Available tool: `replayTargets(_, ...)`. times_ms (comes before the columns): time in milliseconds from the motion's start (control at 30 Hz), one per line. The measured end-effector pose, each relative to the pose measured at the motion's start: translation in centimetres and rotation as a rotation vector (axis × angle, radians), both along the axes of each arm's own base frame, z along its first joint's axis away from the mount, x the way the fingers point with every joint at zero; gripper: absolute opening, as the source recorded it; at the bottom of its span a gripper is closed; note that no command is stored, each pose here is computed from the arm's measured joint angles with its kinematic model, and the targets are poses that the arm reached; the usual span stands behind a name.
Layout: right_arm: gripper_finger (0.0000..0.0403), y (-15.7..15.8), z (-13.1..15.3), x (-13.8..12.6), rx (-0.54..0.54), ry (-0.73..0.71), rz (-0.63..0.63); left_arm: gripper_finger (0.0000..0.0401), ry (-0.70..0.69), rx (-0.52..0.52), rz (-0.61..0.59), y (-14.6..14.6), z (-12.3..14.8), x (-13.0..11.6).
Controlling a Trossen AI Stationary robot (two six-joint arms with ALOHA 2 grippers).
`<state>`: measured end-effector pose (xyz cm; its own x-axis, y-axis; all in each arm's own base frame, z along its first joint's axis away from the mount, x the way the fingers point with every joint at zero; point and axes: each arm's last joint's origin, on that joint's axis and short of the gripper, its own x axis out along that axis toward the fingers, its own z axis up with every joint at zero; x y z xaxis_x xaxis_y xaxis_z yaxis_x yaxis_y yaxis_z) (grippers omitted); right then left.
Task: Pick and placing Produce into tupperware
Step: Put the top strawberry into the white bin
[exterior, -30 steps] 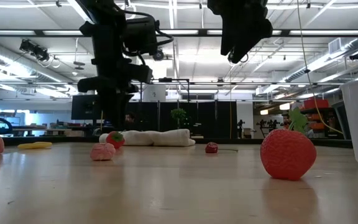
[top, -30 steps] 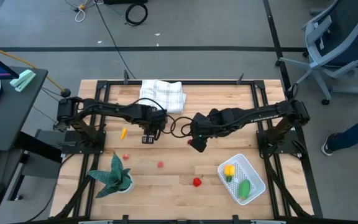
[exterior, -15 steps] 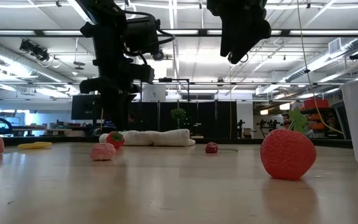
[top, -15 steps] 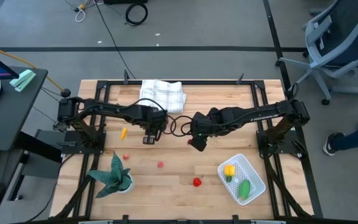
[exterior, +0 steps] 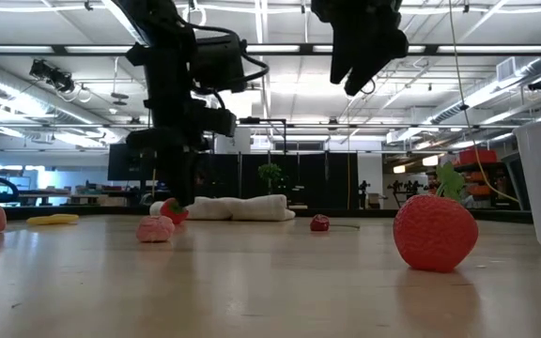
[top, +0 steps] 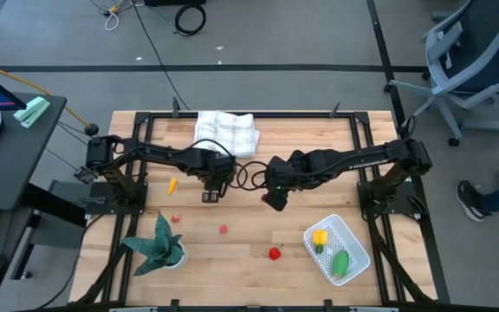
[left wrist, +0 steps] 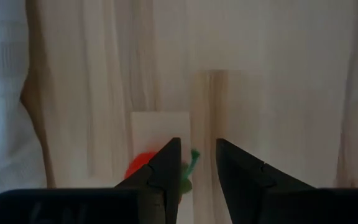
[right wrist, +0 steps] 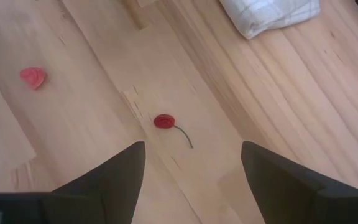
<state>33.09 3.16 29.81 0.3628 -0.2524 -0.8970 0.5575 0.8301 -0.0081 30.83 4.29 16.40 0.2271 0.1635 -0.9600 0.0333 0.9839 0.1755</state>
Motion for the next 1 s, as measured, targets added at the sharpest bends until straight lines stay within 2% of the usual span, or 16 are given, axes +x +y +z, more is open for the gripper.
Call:
replayTargets(300,0.0274,0.0,0.0,0.1,0.0,-0.014,0.003,0.0102,0.009,-0.001,0.002,0.0,0.0,-0.1)
replayTargets(400,0.0274,0.0,0.1,0.1,0.001,-0.015,0.003,0.0077,0.016,-0.002,0.002,0.0,0.0,-0.2)
replayTargets(533,0.0274,0.0,0.1,0.1,0.001,-0.015,0.003,0.0015,0.018,-0.004,0.006,-0.1,0.0,-0.2)
replayTargets(667,0.0274,0.0,0.1,0.1,0.001,-0.016,0.0,0.0009,-0.005,-0.025,0.08,-0.7,0.6,0.2)
replayTargets(833,0.0274,-0.4,1.3,-0.6,-0.088,-0.058,-0.026,0.0005,-0.126,-0.036,0.057,-2.7,4.2,2.5)
replayTargets(1000,0.0274,-1.5,5.2,-3.8,-0.291,-0.169,-0.113,0.0004,-0.34,-0.071,0.036,-5.3,9.9,5.2)
